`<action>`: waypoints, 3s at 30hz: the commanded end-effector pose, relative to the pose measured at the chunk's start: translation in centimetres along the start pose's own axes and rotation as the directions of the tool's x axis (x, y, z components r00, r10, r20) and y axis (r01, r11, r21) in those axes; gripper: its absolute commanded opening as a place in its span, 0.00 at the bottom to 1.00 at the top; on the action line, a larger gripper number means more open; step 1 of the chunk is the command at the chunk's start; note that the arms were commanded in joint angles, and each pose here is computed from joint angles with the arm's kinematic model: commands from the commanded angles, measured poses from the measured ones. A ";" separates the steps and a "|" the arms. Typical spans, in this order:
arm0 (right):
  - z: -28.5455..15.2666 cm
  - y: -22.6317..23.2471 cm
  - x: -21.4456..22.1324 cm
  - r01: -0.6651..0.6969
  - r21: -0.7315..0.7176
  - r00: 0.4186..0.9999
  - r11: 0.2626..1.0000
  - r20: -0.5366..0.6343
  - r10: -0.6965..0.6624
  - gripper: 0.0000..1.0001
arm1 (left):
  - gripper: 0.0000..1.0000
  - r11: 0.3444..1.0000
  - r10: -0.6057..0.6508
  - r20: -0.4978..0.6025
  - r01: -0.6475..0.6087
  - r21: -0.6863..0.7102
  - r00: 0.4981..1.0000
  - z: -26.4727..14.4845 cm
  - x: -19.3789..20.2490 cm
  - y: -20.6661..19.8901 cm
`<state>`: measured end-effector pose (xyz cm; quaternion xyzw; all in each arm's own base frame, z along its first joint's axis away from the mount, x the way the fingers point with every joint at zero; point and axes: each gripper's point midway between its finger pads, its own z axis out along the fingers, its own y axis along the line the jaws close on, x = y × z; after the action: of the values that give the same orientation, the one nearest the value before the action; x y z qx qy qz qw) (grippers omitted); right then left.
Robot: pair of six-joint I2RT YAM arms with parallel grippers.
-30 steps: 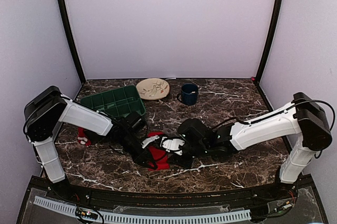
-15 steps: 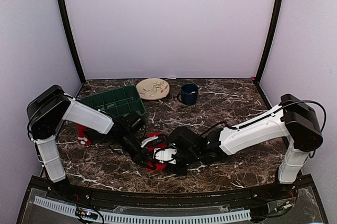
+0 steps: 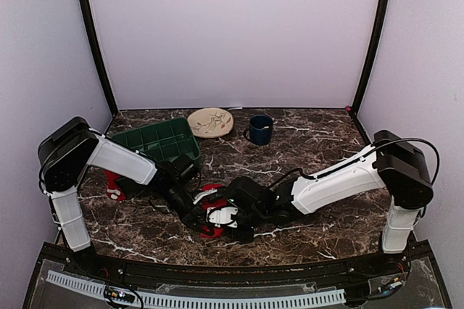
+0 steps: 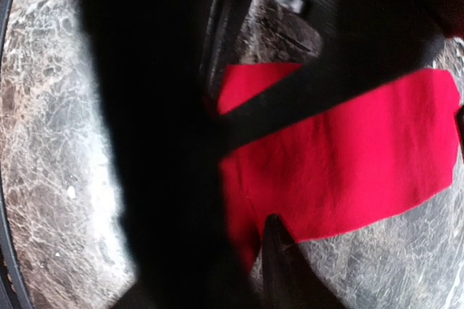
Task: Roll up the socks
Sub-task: Roll the sock at the center of the board.
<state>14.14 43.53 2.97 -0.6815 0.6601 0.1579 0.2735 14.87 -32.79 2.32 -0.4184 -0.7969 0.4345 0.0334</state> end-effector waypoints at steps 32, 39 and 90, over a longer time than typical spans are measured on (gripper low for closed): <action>-0.2 0.6 0.6 -0.219 -0.214 0.976 0.952 -0.034 0.217 0.01 | 0.32 0.914 0.053 0.245 0.052 -0.402 0.968 -6.9 -2.9 3.3; -1.0 -0.4 -0.7 -0.339 -0.329 0.938 0.881 -0.045 0.344 0.01 | 0.32 0.877 0.187 0.378 0.019 -0.480 0.907 -9.8 -4.0 2.0; -0.3 0.9 0.9 -0.574 -0.581 0.808 0.578 -0.284 0.517 0.01 | 0.33 0.616 0.616 -0.079 -0.542 -0.571 0.783 -0.8 -0.1 -2.0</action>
<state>13.03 42.50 2.67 -0.5055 0.7535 0.4160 -0.0600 13.76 -31.74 3.33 -0.5991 -0.7291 0.1872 -0.2728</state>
